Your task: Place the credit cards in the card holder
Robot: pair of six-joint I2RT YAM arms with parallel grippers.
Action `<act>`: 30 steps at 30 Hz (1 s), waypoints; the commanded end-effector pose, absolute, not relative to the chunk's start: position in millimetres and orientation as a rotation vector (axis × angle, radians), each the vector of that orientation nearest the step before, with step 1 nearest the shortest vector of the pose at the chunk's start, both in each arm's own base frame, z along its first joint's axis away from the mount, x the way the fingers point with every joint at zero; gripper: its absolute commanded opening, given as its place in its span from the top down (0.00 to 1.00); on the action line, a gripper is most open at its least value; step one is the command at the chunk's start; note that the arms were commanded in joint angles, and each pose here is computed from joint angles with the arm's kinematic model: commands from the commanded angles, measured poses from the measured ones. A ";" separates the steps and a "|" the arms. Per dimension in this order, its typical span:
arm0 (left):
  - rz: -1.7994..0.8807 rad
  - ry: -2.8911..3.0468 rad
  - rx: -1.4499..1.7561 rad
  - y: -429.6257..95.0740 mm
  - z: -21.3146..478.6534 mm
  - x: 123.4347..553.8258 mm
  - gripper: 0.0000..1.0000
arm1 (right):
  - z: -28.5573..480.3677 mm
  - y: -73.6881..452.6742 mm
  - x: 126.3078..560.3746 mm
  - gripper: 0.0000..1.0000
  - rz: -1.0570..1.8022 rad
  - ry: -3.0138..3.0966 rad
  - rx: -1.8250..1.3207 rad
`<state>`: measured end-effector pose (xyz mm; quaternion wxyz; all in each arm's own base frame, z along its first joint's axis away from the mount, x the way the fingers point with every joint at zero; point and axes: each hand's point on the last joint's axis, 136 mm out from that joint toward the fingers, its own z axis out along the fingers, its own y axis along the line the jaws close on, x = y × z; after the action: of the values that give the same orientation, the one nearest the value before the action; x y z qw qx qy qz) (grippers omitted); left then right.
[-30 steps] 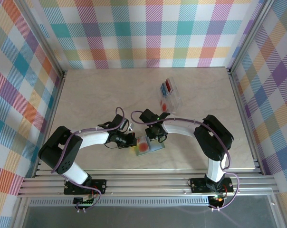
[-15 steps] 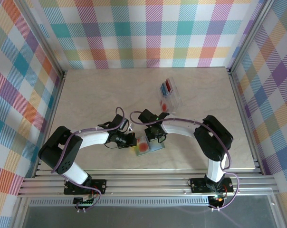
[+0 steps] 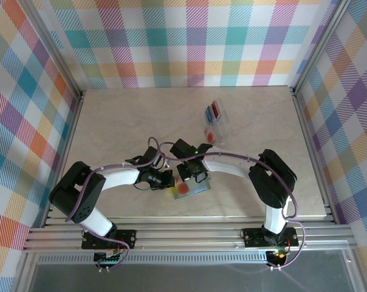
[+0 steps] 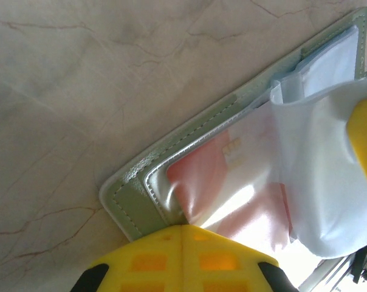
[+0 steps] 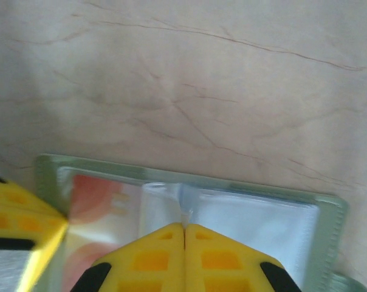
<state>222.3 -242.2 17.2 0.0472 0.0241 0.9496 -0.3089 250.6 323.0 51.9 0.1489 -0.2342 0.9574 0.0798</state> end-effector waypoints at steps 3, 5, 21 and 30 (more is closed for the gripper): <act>-0.873 2.931 0.076 -237.8 -3.6 220.4 1.00 | 73.0 363.3 231.1 0.92 0.610 2.722 -0.715; -0.893 2.920 0.073 -238.9 -1.0 220.6 1.00 | 73.8 369.4 226.7 0.84 0.708 2.729 -0.711; -0.959 2.811 0.031 -229.1 29.4 227.6 0.91 | 82.1 376.5 223.8 0.69 0.931 2.716 -0.685; -0.924 2.775 0.005 -217.2 39.2 229.4 0.88 | 78.3 346.2 234.9 0.65 0.677 2.730 -0.652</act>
<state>229.9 -225.0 37.9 0.1015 0.0086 0.9418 -0.3204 232.0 359.5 73.7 0.1104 -0.2214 0.9311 0.2679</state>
